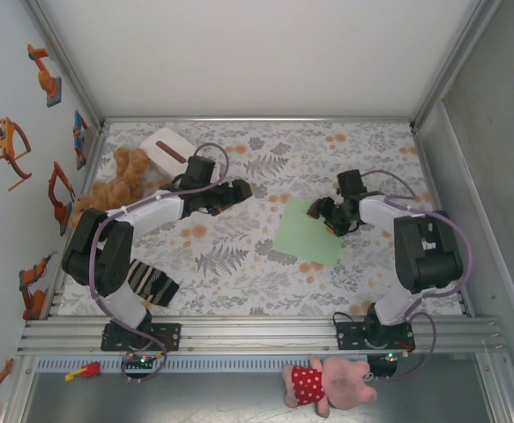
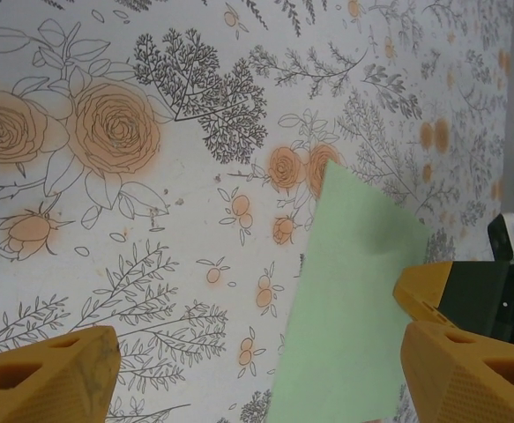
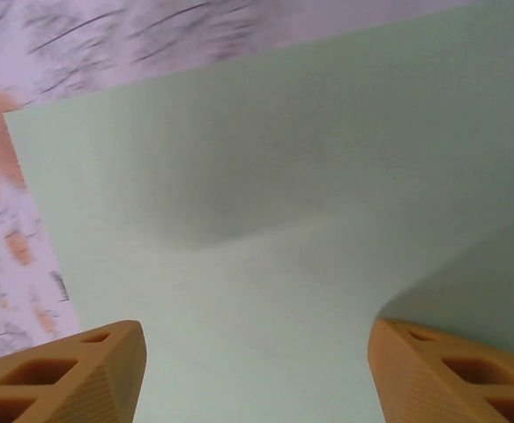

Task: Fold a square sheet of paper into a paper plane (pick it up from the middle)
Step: Move the square sheet of paper to the center of the table, then first fold in half a square sheet of paper at the center of the table.

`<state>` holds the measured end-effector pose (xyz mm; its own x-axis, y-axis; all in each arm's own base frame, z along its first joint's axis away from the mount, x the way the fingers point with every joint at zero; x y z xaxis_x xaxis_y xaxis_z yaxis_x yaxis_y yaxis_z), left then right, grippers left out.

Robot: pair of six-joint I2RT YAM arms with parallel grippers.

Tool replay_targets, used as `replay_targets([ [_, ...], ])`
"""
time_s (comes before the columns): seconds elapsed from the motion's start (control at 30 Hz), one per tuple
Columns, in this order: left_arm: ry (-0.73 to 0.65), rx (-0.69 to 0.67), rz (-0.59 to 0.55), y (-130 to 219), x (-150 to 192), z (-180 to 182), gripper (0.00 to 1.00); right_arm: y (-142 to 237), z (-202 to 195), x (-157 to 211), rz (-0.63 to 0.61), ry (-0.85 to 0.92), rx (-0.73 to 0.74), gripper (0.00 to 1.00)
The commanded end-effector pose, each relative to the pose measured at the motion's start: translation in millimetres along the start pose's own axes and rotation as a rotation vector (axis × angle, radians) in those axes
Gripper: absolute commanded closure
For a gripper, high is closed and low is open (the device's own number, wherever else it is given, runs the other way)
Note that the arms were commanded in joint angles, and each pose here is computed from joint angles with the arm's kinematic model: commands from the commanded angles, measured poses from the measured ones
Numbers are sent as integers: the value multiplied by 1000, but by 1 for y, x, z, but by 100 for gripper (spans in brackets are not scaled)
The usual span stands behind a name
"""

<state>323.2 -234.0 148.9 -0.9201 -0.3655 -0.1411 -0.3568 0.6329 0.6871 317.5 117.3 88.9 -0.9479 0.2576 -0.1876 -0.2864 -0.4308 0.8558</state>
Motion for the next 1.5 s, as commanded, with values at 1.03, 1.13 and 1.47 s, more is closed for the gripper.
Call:
replay_targets([
  [1.03, 87, -196, 133, -47, 31, 24, 39, -29, 69, 23, 94, 230, -83, 54],
  [1.13, 97, -203, 142, -52, 31, 27, 39, -33, 68, 23, 103, 227, -80, 55],
  [1.47, 139, -237, 147, -56, 36, 40, 28, -45, 60, 29, 143, 213, -67, 57],
])
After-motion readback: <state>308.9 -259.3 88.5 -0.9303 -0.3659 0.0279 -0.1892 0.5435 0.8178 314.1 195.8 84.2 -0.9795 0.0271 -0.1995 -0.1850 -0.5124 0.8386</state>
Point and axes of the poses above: each hand's point on the last joint's axis, 136 mm out from that joint toward the fingers, its own y axis back along the fingers, its own z axis along the line the jaws close on, x = y × z, the point moved 7 cm from there along y, back along the fingers, and after that the axes turned 13 degrees about y, right-handed, at the moved point
